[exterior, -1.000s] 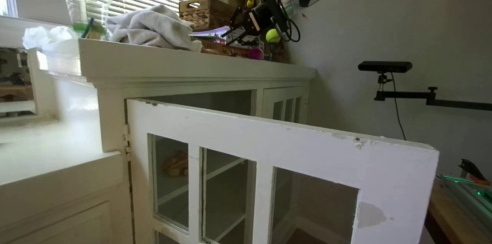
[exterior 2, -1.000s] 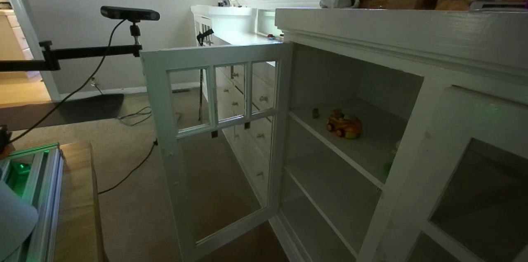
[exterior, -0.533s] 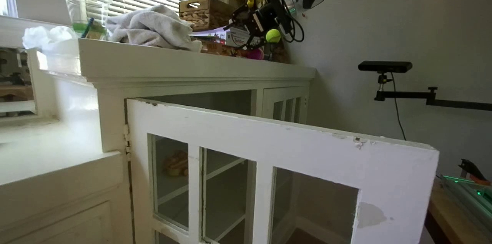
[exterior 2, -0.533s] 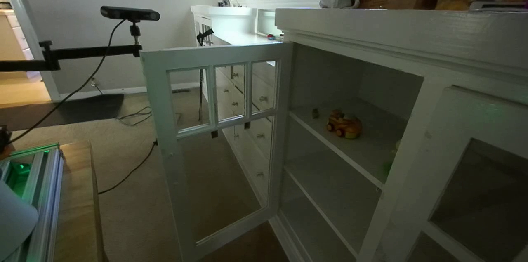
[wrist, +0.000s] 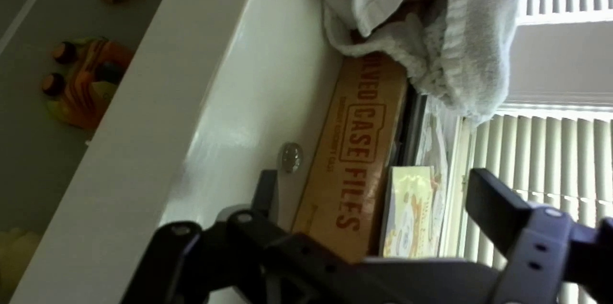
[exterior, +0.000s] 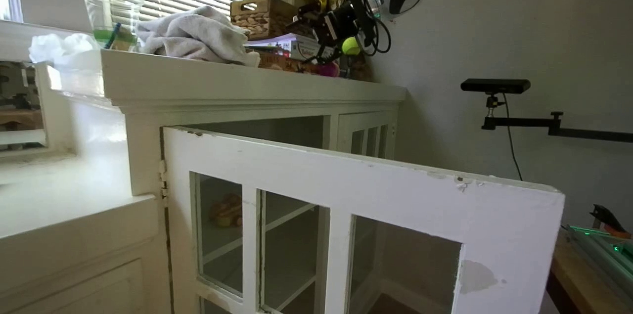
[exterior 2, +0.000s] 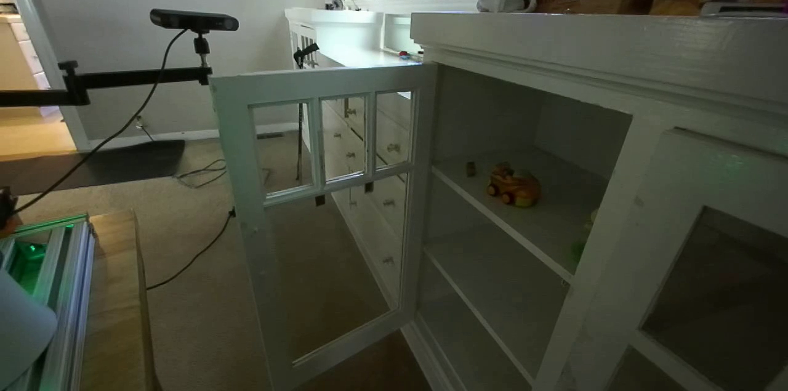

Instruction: Put the paper in the cabinet

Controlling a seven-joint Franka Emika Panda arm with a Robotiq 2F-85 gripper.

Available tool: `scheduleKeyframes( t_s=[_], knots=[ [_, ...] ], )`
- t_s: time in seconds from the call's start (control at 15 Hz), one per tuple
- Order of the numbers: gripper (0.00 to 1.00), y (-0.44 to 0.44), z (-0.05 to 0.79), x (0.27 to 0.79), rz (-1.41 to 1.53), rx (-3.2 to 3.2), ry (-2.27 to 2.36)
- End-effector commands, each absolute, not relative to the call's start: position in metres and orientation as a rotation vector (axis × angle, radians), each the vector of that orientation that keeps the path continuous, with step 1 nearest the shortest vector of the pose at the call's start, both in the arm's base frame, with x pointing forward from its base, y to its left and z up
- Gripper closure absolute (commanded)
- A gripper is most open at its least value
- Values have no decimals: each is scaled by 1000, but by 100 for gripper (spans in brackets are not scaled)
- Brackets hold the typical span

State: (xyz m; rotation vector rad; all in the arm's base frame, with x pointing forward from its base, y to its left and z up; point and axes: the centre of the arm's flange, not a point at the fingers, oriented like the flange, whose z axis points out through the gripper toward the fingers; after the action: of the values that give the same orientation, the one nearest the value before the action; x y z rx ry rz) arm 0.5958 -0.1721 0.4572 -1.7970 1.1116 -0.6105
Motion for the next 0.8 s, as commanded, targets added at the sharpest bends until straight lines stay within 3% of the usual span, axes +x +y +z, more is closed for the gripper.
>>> scheduleKeyframes(
  t_s=[0.0,0.73],
  knots=[
    [0,-169,447,603,-624,-1732,1038],
    [0,-173,428,620,-789,-1673,892]
  ],
)
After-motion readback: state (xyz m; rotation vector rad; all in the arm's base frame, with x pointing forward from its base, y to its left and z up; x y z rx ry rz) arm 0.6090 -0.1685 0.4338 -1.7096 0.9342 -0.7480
